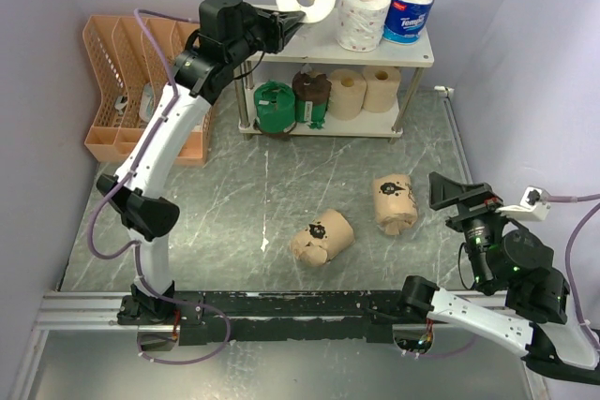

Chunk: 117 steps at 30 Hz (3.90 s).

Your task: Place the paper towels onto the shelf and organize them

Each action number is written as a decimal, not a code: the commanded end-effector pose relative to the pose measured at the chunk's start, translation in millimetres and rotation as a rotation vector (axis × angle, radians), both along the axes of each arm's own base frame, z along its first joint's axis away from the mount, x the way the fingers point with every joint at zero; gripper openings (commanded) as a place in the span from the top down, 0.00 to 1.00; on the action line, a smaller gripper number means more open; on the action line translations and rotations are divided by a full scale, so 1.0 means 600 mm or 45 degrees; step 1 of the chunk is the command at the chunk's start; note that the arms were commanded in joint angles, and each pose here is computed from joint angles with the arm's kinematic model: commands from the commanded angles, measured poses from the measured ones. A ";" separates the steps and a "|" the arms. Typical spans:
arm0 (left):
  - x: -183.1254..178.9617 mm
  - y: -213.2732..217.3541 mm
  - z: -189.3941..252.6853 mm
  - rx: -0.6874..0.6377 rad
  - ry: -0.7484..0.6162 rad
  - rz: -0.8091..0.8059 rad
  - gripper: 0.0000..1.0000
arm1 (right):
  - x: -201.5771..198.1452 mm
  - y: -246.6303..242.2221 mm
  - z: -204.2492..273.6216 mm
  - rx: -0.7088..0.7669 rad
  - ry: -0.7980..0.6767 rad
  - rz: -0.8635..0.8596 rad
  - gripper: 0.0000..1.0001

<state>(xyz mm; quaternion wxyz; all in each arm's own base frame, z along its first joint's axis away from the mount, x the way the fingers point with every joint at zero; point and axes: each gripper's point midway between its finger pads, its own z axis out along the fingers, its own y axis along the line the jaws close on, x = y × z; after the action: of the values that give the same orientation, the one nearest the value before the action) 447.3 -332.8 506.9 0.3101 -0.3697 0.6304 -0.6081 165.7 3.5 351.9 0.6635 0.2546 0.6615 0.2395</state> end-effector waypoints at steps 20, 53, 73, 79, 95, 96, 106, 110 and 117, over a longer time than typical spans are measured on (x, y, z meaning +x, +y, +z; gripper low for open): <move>0.030 -0.049 0.016 -0.099 -0.134 -0.002 0.93 | -0.007 -0.041 -0.025 -0.013 0.001 -0.093 0.00; 0.017 -0.057 0.038 -0.104 -0.228 0.020 0.63 | -0.005 -0.035 -0.017 -0.024 -0.012 -0.081 0.00; -0.188 0.049 -0.080 1.162 -1.117 -0.450 0.01 | 0.005 0.087 -0.019 -0.420 0.073 0.276 0.00; -0.314 0.069 -0.240 1.494 -1.533 -1.074 0.02 | -0.003 0.056 -0.025 -0.204 0.090 0.243 0.00; -0.375 -0.032 -0.460 1.118 -1.586 -2.039 0.01 | 0.010 0.078 -0.058 -0.287 0.181 0.072 0.00; -0.374 -0.044 -0.460 1.075 -1.625 -2.096 0.01 | 0.010 0.083 -0.058 -0.264 0.176 0.082 0.00; -0.412 -0.141 -0.536 1.016 -1.973 -2.287 0.02 | 0.002 0.105 -0.059 -0.302 0.217 0.184 0.00; -0.447 -0.165 -0.567 0.917 -2.002 -2.378 0.02 | 0.001 0.104 -0.071 -0.319 0.237 0.177 0.00; -0.475 -0.212 -0.612 0.844 -1.999 -2.447 0.02 | -0.004 0.109 -0.089 -0.229 0.232 0.238 0.00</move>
<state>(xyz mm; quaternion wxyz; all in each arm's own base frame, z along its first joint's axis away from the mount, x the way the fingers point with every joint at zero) 168.8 -446.3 147.0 0.1100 0.7772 0.4357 -0.4405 164.9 69.2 300.9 0.6017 0.1385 0.7651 0.1830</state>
